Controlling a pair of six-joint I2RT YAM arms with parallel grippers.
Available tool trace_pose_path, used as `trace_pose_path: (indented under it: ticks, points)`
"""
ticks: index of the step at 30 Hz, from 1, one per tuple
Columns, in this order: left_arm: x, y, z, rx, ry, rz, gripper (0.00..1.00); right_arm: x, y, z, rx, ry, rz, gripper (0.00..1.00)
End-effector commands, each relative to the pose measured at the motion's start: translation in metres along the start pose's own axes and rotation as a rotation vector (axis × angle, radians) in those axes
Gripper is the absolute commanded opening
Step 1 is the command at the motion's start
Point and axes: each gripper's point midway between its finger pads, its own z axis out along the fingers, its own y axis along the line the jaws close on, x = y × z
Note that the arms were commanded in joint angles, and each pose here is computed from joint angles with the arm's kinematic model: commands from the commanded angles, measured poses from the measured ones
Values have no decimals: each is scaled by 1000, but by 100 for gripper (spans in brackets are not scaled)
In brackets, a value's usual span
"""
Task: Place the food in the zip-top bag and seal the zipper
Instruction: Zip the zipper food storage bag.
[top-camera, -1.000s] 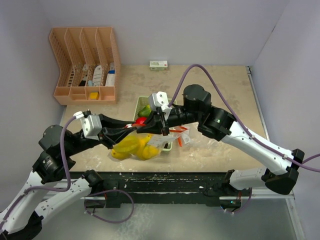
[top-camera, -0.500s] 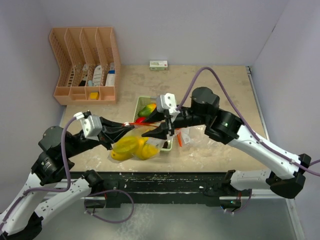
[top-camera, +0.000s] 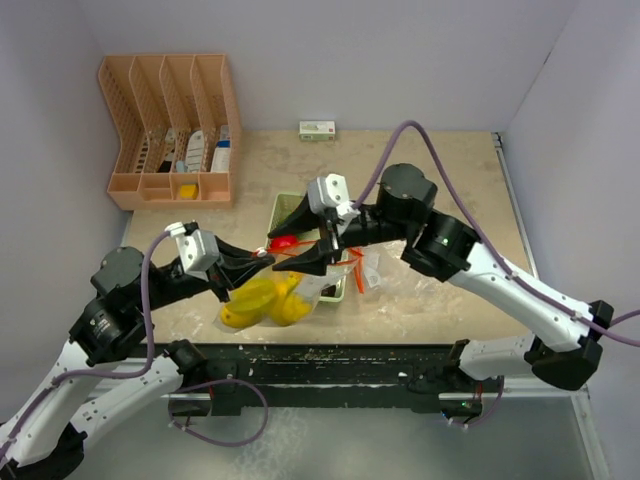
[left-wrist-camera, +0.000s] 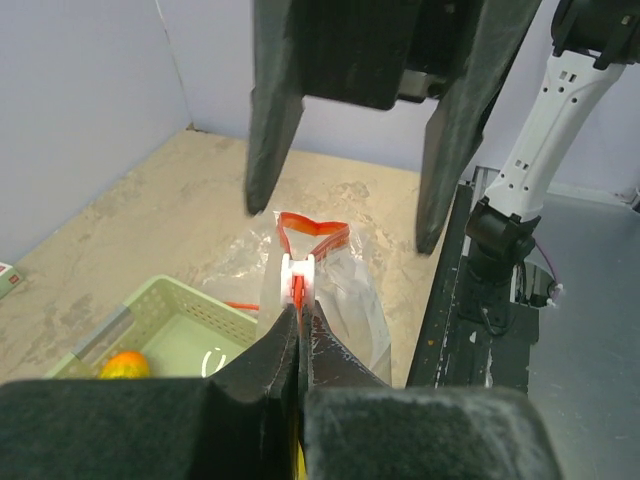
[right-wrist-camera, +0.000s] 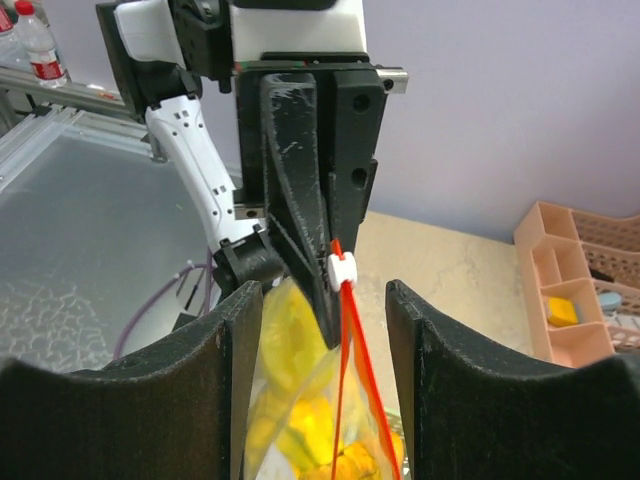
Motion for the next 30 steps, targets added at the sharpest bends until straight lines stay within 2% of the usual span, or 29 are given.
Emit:
trace_pose_path:
  ticks: [1, 5, 14, 27, 30]
  points:
    - [-13, -6, 2, 35, -46, 16, 0, -28, -5, 9, -12, -86, -3, 55]
    - [-11, -4, 1, 20, -44, 5, 0, -27, -6, 15, -32, -90, 20, 54]
    - [-6, -2, 0, 4, -37, -4, 0, -26, -3, 21, -74, -99, 40, 45]
    - [-7, -3, -1, 9, -41, 1, 0, -17, -4, 28, -91, -82, 62, 46]
    - [-9, -3, -1, 10, -46, 3, 0, -17, -3, 27, -98, -81, 63, 39]
